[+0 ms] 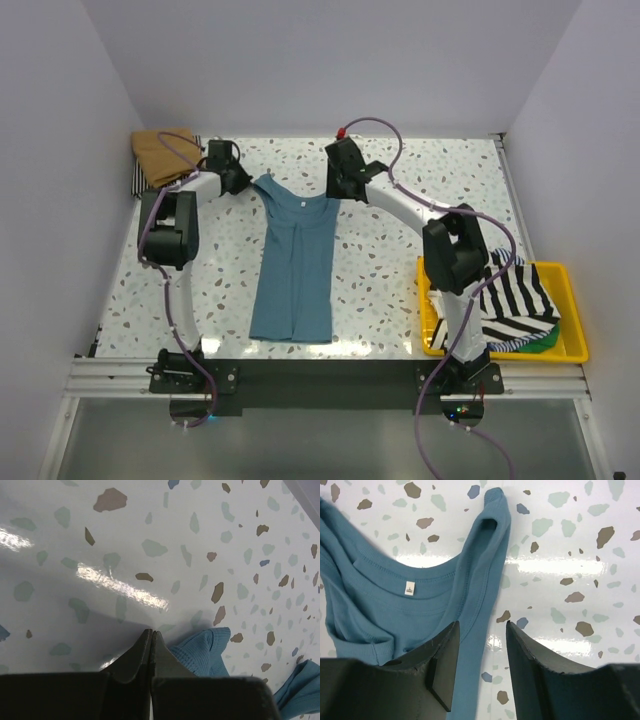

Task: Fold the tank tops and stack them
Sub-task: Fold the tank top

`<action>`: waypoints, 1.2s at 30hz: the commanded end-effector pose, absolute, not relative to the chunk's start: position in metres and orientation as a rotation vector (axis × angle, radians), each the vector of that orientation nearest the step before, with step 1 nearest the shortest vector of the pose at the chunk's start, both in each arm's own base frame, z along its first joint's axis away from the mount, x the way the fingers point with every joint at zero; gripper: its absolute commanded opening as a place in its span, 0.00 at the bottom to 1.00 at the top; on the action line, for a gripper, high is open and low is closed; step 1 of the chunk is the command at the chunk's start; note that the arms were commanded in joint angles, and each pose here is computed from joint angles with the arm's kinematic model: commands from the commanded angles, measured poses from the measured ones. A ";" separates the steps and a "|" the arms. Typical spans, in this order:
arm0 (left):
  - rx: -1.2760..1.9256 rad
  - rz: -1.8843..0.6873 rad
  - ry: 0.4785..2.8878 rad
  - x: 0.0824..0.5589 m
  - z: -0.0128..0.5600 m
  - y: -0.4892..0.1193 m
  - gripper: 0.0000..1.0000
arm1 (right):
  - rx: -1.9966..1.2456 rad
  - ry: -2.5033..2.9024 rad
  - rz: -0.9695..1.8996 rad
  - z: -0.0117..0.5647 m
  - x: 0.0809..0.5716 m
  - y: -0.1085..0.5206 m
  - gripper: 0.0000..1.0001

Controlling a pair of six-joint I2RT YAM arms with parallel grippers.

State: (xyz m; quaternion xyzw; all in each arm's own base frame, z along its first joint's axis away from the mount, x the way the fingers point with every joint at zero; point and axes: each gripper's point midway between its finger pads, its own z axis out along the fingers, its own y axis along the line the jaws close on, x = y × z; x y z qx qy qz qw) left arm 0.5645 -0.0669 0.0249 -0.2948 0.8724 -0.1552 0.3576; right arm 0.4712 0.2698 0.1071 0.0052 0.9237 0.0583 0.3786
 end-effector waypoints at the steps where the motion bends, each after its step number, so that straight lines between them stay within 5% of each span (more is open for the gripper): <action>1: -0.712 -0.450 2.270 0.562 0.024 -0.084 0.00 | 0.031 2.323 0.133 0.122 0.482 0.265 0.45; 36: -0.588 -0.766 2.124 0.592 0.089 -0.159 0.00 | 0.114 2.366 0.148 0.073 0.516 0.250 0.45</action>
